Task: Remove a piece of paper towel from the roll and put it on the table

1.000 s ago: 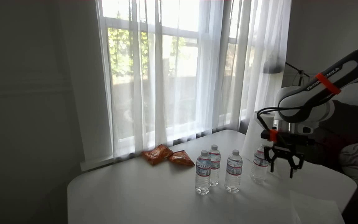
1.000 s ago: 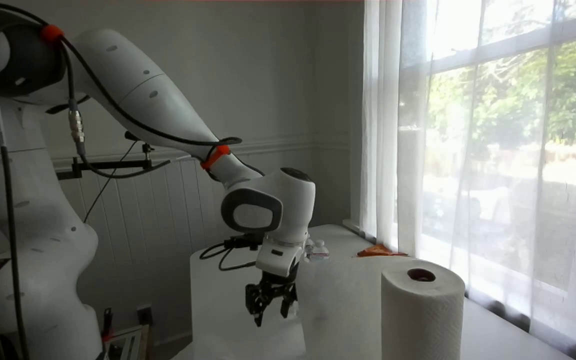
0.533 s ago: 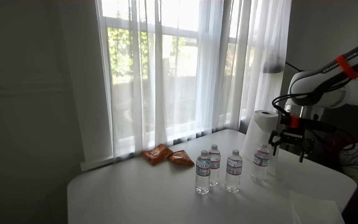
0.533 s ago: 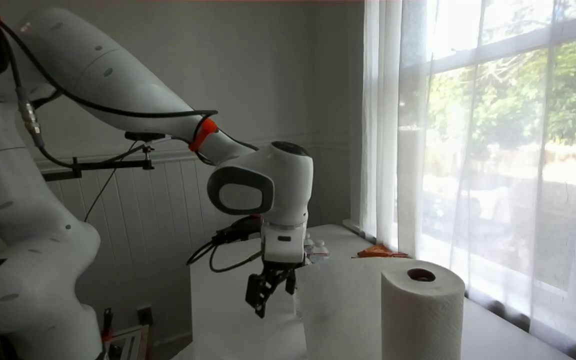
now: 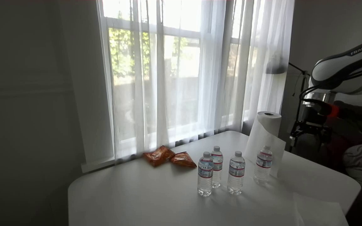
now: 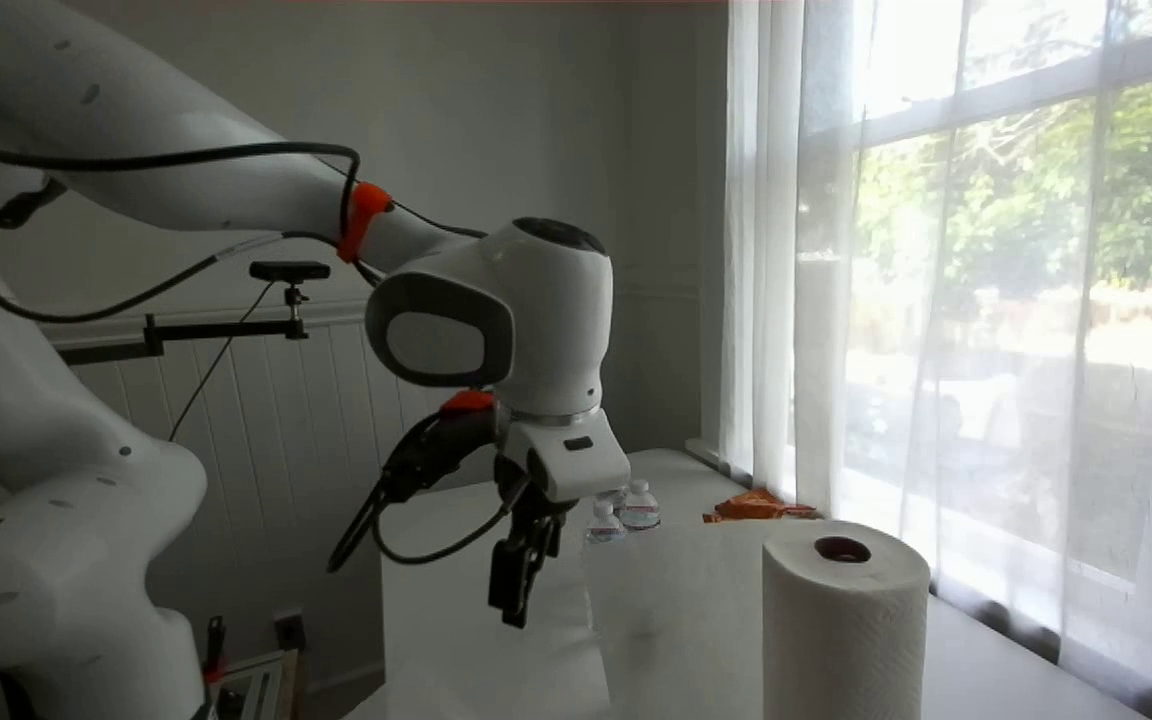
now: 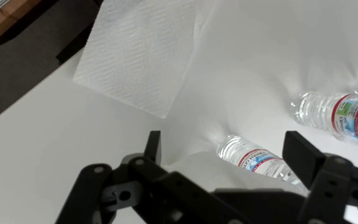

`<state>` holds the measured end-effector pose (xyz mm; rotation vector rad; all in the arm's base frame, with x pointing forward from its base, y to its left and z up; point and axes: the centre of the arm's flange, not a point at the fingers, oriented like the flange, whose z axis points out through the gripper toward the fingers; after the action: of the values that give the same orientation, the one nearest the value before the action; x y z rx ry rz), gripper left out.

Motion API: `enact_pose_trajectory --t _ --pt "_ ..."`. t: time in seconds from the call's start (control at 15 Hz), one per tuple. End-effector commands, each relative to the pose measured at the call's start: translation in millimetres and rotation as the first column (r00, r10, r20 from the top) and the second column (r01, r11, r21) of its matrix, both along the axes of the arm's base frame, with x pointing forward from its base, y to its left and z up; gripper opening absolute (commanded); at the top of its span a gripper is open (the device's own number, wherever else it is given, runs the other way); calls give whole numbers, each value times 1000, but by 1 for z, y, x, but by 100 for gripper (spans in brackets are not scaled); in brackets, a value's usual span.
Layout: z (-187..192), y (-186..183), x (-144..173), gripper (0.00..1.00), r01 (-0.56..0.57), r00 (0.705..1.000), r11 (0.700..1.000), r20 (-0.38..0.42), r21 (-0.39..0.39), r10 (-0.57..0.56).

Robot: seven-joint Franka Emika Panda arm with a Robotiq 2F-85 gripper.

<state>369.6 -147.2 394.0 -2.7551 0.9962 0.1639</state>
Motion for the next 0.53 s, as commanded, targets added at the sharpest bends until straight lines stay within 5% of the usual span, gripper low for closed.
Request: enact_pose_trajectory --t 0.0,0.4,0.47 --pt "27 -16 -14 100 -198 980 980 -10 11 199" --pt "46 -17 -14 100 -456 889 890 -60 -8 455" --pt "33 -15 -11 100 -383 922 924 -49 6 383"
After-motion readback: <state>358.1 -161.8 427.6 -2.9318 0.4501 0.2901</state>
